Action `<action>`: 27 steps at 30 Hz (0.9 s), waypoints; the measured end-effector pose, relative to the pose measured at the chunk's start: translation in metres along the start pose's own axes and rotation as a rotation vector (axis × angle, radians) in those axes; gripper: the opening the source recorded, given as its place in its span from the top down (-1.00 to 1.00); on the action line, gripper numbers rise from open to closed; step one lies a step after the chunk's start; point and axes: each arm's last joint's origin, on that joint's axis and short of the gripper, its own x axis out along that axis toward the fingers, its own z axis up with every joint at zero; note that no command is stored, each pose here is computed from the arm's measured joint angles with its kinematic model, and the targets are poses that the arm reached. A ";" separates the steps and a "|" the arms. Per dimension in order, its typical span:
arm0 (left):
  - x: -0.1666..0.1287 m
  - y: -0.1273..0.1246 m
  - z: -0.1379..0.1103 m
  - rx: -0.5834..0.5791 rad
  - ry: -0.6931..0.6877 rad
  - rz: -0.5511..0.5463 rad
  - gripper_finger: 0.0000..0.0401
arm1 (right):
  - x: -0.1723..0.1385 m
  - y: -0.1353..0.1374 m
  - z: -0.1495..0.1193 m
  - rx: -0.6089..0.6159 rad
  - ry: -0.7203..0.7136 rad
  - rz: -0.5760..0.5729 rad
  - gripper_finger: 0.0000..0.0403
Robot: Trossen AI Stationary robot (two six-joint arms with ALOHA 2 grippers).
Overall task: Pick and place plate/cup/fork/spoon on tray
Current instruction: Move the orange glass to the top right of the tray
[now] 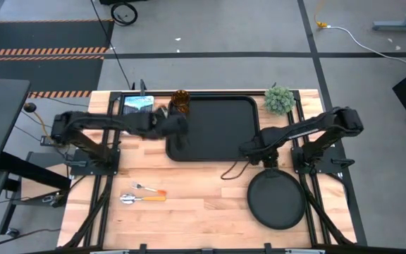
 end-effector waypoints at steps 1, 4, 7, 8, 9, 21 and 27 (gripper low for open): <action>0.001 0.010 0.004 -0.031 -0.003 -0.003 0.16 | -0.008 0.000 0.001 0.000 -0.069 -0.016 0.42; 0.010 0.035 0.010 -0.106 0.026 0.000 0.16 | -0.029 0.001 0.005 0.005 -0.302 -0.057 0.42; 0.025 0.060 0.014 -0.168 0.076 -0.015 0.16 | -0.044 0.005 0.005 0.017 -0.503 -0.061 0.42; 0.030 0.067 0.016 -0.195 0.084 -0.018 0.16 | -0.047 0.006 0.004 0.017 -0.552 -0.058 0.42; 0.036 0.077 0.017 -0.225 0.100 -0.017 0.16 | -0.050 0.008 0.002 0.014 -0.591 -0.051 0.42; 0.084 0.163 0.016 -0.499 0.163 0.072 0.16 | -0.042 0.033 0.001 -0.013 -0.821 -0.093 0.42; 0.116 0.178 0.016 -0.532 0.163 0.039 0.16 | -0.033 0.042 0.006 -0.044 -0.863 -0.090 0.42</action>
